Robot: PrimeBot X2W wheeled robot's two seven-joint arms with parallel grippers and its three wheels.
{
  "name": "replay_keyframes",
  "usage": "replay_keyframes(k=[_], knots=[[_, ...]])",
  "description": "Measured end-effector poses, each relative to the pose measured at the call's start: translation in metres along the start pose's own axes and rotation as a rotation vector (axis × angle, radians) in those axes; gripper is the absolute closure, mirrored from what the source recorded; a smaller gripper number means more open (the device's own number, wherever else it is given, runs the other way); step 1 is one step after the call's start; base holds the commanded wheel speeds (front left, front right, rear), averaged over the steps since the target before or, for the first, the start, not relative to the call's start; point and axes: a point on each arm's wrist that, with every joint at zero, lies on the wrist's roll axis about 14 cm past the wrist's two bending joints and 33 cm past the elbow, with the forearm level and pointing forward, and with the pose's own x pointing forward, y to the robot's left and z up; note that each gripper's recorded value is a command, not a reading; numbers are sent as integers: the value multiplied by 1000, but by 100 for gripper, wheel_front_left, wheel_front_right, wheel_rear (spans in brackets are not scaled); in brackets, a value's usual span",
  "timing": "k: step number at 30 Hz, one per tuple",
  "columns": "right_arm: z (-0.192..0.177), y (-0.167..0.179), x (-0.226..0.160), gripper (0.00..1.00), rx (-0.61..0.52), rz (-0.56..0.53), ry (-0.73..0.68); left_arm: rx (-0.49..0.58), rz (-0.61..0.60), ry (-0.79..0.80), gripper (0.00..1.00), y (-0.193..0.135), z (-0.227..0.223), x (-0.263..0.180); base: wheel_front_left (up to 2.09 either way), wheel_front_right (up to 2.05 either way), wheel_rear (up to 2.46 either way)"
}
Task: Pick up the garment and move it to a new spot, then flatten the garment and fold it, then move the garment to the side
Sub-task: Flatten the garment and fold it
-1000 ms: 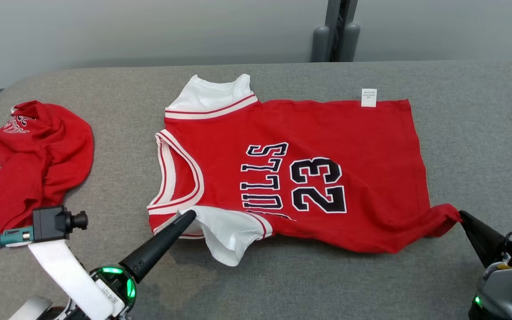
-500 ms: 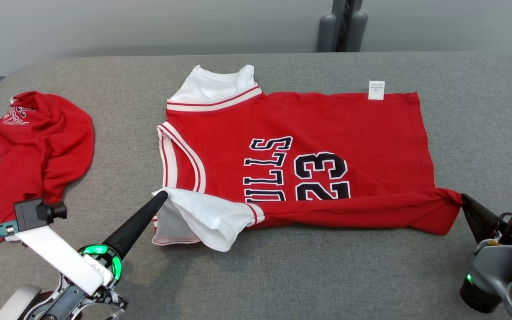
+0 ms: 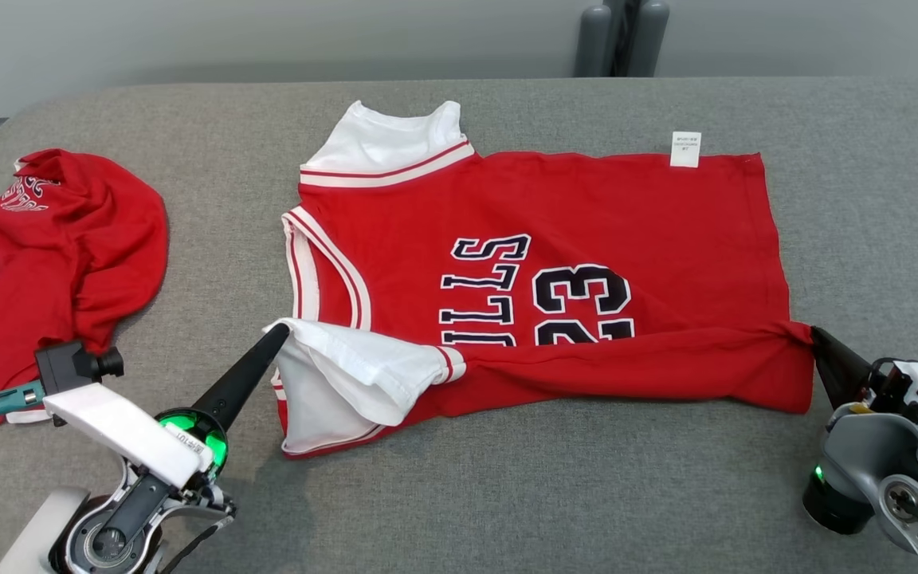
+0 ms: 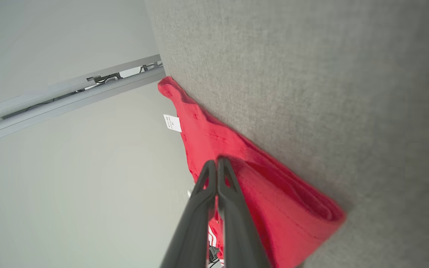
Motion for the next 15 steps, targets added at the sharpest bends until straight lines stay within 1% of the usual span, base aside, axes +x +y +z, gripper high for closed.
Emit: replay_keyframes(k=[8,15], knots=[[-6,1,8,100,-1,-1,8,3,27,-27,100,8,7,14,0,0,0],[-5,3,11,100,5,3,5,29,50,-48,100,13,14,25,0,0,0]])
